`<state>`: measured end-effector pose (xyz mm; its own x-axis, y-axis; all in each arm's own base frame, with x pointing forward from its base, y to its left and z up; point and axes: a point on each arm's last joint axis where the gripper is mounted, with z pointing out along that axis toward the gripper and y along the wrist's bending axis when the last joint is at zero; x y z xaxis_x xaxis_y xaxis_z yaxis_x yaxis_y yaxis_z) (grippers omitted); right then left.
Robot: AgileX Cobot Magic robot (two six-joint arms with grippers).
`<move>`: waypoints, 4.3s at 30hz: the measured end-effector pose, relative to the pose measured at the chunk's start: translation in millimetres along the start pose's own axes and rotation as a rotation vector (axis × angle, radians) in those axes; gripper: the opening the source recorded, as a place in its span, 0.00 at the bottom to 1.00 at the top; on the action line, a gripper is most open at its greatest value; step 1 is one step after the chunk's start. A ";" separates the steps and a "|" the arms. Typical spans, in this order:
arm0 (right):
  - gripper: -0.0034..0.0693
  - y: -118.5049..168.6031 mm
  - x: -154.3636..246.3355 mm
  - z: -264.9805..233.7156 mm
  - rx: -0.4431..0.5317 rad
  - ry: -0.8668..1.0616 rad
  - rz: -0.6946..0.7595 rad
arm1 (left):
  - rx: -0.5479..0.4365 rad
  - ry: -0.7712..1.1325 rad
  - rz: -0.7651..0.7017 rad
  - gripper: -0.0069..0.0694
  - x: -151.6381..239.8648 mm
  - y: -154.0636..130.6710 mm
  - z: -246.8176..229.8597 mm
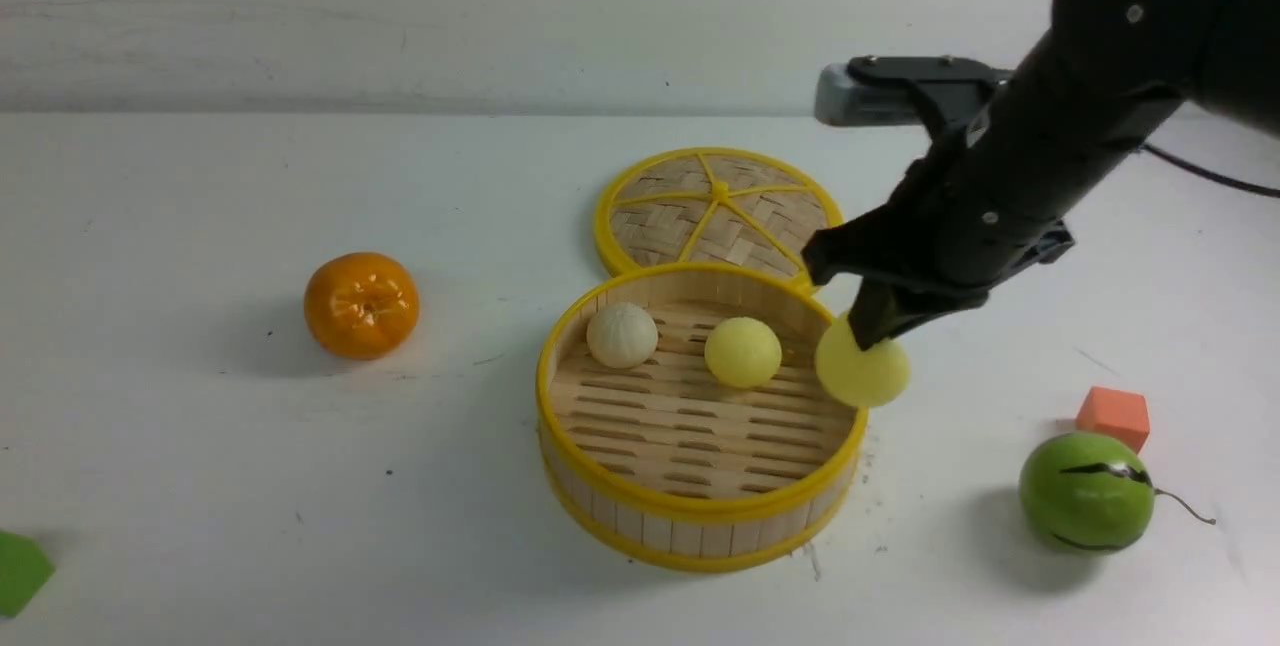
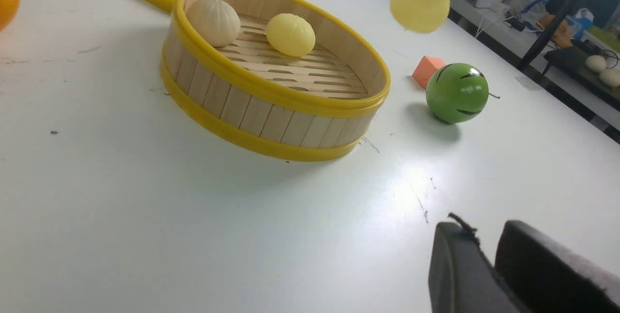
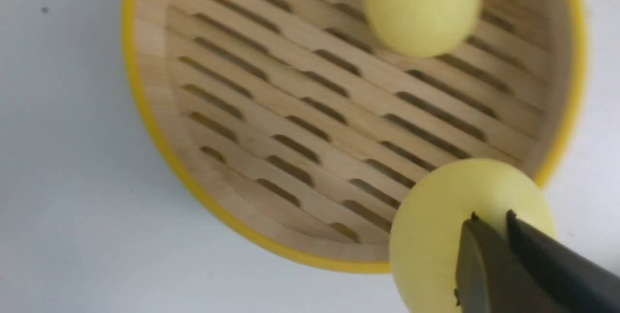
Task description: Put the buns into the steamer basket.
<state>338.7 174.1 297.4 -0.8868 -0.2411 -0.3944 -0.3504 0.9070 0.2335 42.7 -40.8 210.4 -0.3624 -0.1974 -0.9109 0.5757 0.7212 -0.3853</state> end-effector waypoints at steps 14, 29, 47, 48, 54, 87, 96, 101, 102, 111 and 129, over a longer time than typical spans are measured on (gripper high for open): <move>0.10 18.2 -0.5 78.6 -0.021 0.045 -0.024 | 0.000 0.000 0.000 0.27 0.0 0.0 0.0; 0.34 18.8 0.0 94.6 -0.049 0.059 0.016 | 0.000 0.000 0.000 0.29 0.0 0.0 0.0; 0.17 26.3 68.3 -120.3 0.041 -0.079 0.016 | 0.000 0.000 -0.001 0.31 0.0 0.0 0.0; 0.13 24.8 80.3 -128.7 0.039 -0.092 0.031 | 0.000 0.000 -0.001 0.31 0.0 0.0 0.0; 0.02 13.1 142.4 -148.9 0.016 -0.189 0.078 | 0.000 0.000 -0.001 0.32 0.0 0.0 0.0; 0.02 -85.6 344.5 -35.5 0.398 -0.887 0.071 | 0.000 0.001 -0.001 0.36 0.1 0.0 0.0; 0.03 -85.7 344.8 -35.3 0.397 -0.885 0.081 | 0.000 0.001 -0.001 0.37 0.1 0.0 0.0; 0.03 -85.7 344.7 -35.5 0.397 -0.885 0.081 | 0.000 0.001 -0.001 0.37 0.1 0.0 0.0; 0.03 -85.7 344.7 -35.5 0.397 -0.885 0.081 | 0.000 0.001 -0.001 0.38 0.1 0.0 0.0; 0.04 -85.7 344.7 -35.5 0.396 -0.886 0.083 | 0.000 0.001 -0.001 0.39 0.1 0.0 0.0; 0.05 -85.7 344.7 -35.5 0.396 -0.886 0.082 | -0.490 -0.249 -0.006 0.09 5.9 35.3 -8.0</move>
<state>52.3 0.9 173.0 -0.2992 0.0282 -0.9538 -0.0268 0.9989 0.0379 55.0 -11.1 192.6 -0.1457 -0.3110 -0.9392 0.1440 0.9325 -0.3311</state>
